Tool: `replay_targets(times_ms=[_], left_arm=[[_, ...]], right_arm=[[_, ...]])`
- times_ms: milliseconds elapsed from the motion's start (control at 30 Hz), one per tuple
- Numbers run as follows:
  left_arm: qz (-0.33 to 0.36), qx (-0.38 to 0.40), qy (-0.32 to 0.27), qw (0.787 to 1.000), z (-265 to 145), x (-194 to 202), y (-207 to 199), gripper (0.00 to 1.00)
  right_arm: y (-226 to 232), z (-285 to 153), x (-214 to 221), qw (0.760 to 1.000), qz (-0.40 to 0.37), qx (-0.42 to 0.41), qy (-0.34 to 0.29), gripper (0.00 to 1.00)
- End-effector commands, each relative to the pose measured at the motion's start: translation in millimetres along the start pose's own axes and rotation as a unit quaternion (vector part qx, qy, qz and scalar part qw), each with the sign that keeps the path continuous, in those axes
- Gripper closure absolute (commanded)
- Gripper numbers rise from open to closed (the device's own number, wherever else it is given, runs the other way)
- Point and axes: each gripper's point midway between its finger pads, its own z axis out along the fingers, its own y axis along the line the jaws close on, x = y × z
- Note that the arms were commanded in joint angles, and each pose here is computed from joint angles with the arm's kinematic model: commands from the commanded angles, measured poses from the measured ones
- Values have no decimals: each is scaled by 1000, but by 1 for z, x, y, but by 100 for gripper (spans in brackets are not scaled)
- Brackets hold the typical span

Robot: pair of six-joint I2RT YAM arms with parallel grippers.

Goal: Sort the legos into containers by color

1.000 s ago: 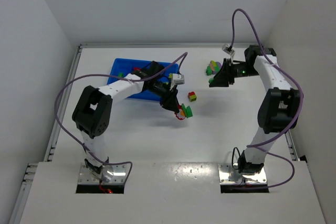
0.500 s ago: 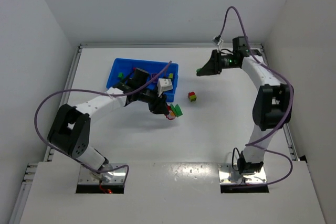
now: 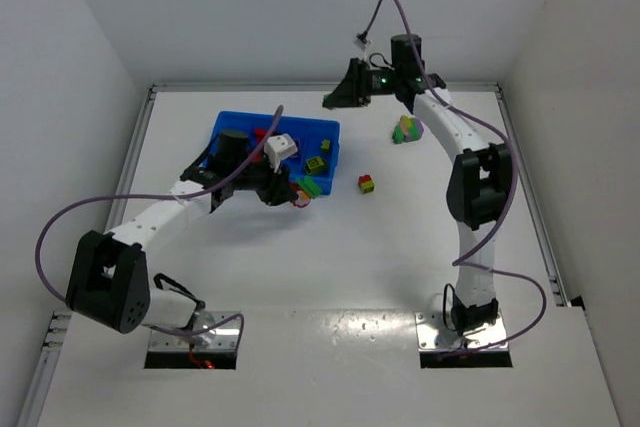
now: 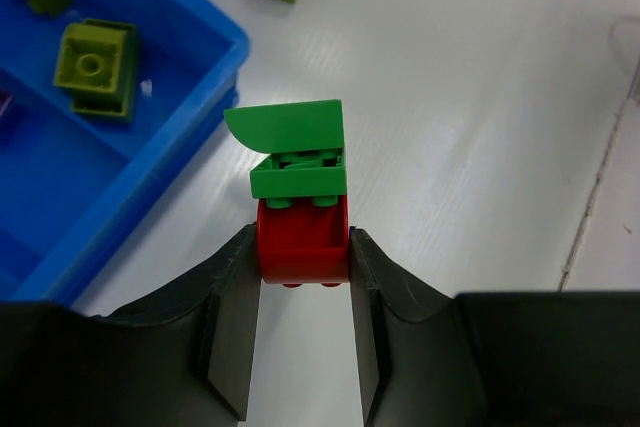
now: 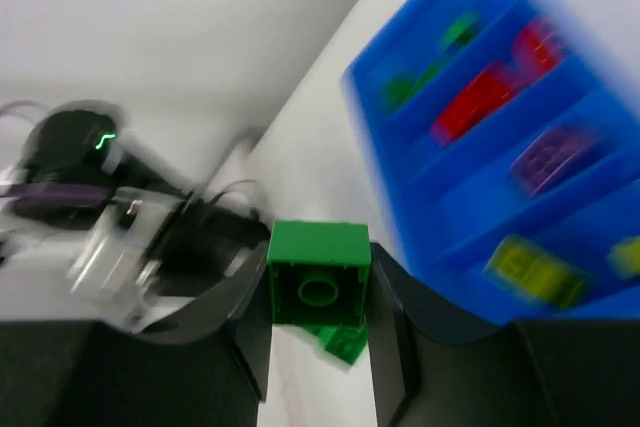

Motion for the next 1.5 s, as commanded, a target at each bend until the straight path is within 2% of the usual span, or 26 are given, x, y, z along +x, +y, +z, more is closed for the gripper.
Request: replay_targets(times_ms=[0,33,100,167,233,267,300,367,400,533,567,733,967,1100,1167,1300,1367,1467], left_arm=[[-19,-35,-36,999,-17,-15,13,100],[-22,-39,-37,998,-19,-15,16,100],[-27,-47,-43,998,-25,-15,18,100],[-46,-61,-37,996,-31,-5,25,100],[-53,-66,-33,996,-34,0,26,100],[-59,-64,-32,996,-37,5,24,100],[-63,-63,-27,996,-37,8,23,100],[-63,-67,-31,995,-43,8,21,100],[-74,-73,-25,994,-45,15,25,100],[-79,-83,-22,993,-59,22,26,100],[-76,-82,-18,994,-59,24,25,100],[-76,-104,-17,991,-76,30,31,100],[-89,-127,-23,988,-90,34,37,100],[-100,-140,-24,985,-99,39,40,100],[-106,-141,-17,984,-100,43,40,100],[-106,-149,-19,983,-107,40,44,100],[-98,-151,-21,984,-108,36,45,100],[-98,-151,-21,984,-109,34,45,100]], right_arm=[[-33,13,-31,966,-164,200,-8,100],[-36,20,-43,949,-223,224,-4,100],[-41,38,-50,928,-260,268,-6,100],[-48,62,-48,923,-274,270,-5,100],[-37,84,-57,929,-294,221,-30,100],[-30,97,-53,943,-270,188,-36,100],[-35,106,-56,947,-268,174,-42,100],[-16,134,-53,954,-271,118,-48,100],[-29,142,-47,958,-260,110,-43,100],[-20,176,-54,957,-271,57,-90,100],[-22,180,-54,962,-250,49,-99,100],[-21,217,-47,954,-272,0,-126,100],[-24,249,-40,944,-285,2,-167,100],[-49,256,-25,950,-262,28,-164,100],[-47,261,-20,950,-267,24,-161,100],[-58,271,-4,953,-257,36,-155,89],[-66,271,-3,953,-256,50,-156,80],[-72,276,6,952,-262,56,-149,73]])
